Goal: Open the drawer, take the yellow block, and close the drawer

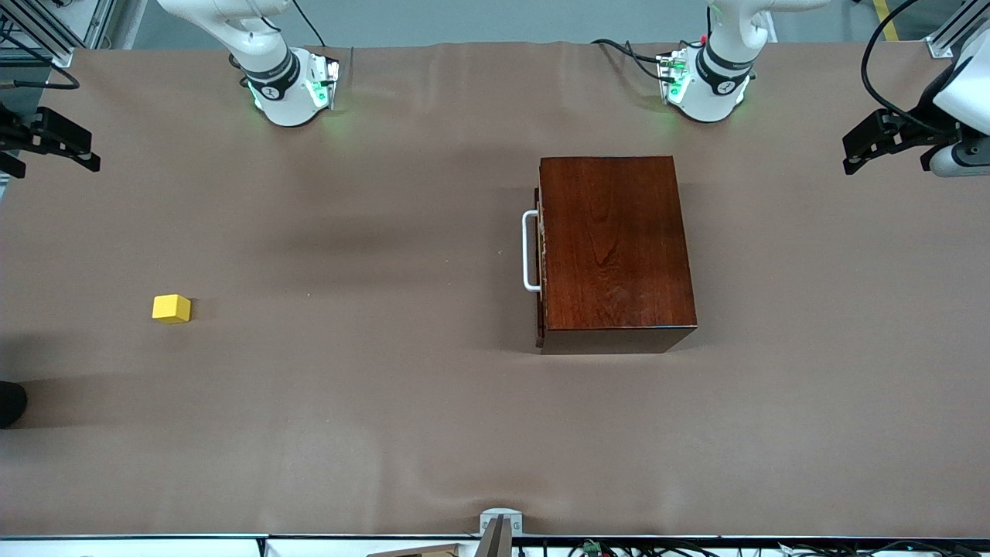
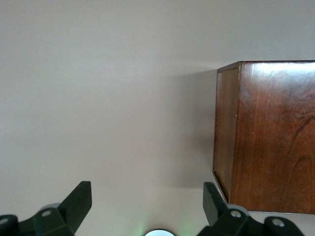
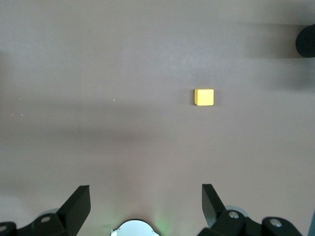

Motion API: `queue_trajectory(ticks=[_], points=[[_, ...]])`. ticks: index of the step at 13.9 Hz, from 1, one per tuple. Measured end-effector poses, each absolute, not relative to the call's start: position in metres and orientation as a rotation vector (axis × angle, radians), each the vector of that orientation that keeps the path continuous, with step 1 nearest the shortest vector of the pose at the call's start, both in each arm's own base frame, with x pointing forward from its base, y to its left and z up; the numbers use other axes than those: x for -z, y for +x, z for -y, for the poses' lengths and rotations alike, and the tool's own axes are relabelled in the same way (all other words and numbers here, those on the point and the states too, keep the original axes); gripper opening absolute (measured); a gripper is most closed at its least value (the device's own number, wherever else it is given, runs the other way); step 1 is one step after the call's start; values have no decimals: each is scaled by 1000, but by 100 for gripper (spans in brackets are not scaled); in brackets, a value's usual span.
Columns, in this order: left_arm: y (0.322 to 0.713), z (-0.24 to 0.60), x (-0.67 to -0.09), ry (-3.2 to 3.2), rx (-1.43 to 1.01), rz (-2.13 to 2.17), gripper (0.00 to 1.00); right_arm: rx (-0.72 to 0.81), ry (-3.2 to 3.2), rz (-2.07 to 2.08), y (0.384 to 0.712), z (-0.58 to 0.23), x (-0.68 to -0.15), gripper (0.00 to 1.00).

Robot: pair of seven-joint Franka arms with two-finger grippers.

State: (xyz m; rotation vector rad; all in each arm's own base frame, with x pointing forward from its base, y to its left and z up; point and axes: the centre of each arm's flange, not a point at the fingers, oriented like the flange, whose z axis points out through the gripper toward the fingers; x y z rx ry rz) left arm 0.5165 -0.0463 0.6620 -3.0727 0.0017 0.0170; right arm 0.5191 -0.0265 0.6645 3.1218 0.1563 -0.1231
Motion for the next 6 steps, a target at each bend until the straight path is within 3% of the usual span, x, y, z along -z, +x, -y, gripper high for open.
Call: queue_trajectory(ticks=[6], points=[[517, 38, -662, -3073, -15, 24, 100, 123, 3122, -157, 519, 26, -664, 100]])
